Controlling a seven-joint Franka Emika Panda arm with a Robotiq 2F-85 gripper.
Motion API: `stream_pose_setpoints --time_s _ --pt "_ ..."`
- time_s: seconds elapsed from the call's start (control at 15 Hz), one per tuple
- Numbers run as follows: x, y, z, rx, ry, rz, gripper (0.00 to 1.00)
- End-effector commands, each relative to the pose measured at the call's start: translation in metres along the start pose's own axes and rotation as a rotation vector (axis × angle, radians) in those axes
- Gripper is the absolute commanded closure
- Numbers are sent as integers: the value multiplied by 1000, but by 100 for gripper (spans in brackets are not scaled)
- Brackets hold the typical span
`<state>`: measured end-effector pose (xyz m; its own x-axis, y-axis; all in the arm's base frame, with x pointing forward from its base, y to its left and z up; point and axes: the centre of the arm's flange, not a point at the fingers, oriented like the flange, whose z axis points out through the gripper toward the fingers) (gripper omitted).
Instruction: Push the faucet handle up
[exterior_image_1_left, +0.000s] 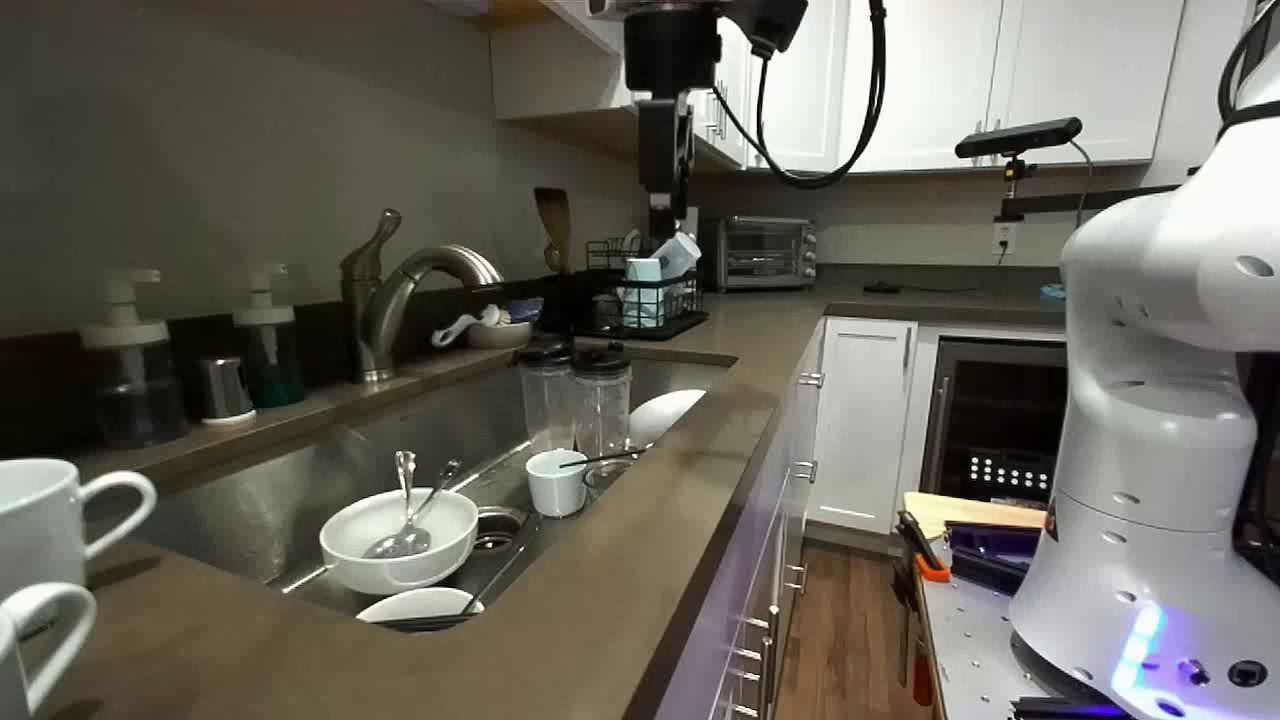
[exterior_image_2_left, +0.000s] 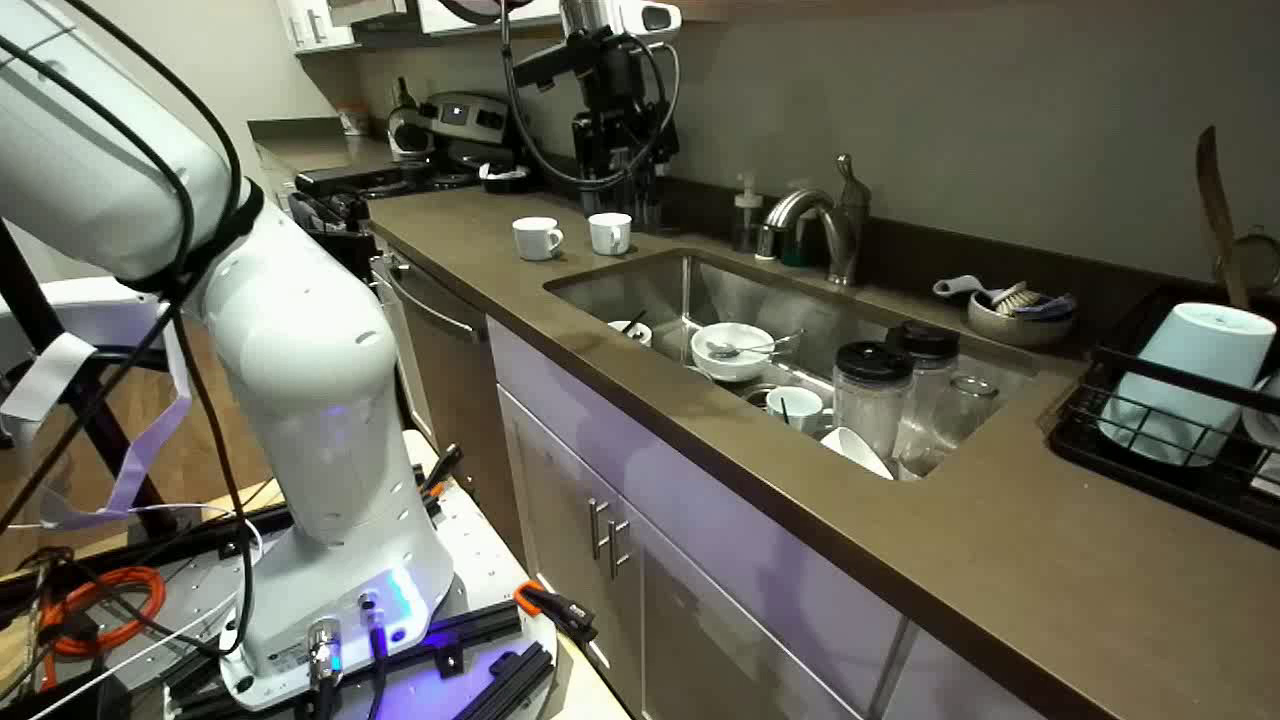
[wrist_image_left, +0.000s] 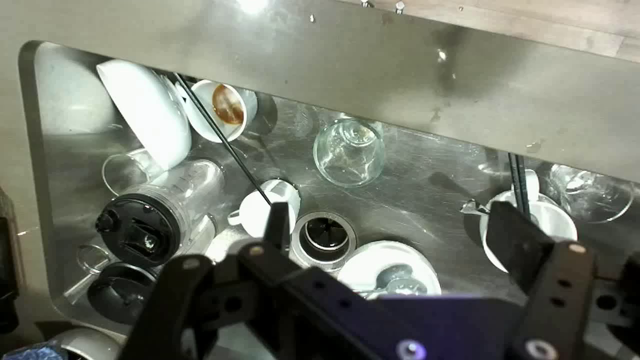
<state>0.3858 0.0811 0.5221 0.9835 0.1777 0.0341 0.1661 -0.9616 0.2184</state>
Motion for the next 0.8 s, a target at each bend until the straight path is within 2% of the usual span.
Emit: stream_pose_setpoints --time_s 0.0,0.73 --pt "0 0 0 0 0 0 0" --pt "5 7 1 0 0 7 0"
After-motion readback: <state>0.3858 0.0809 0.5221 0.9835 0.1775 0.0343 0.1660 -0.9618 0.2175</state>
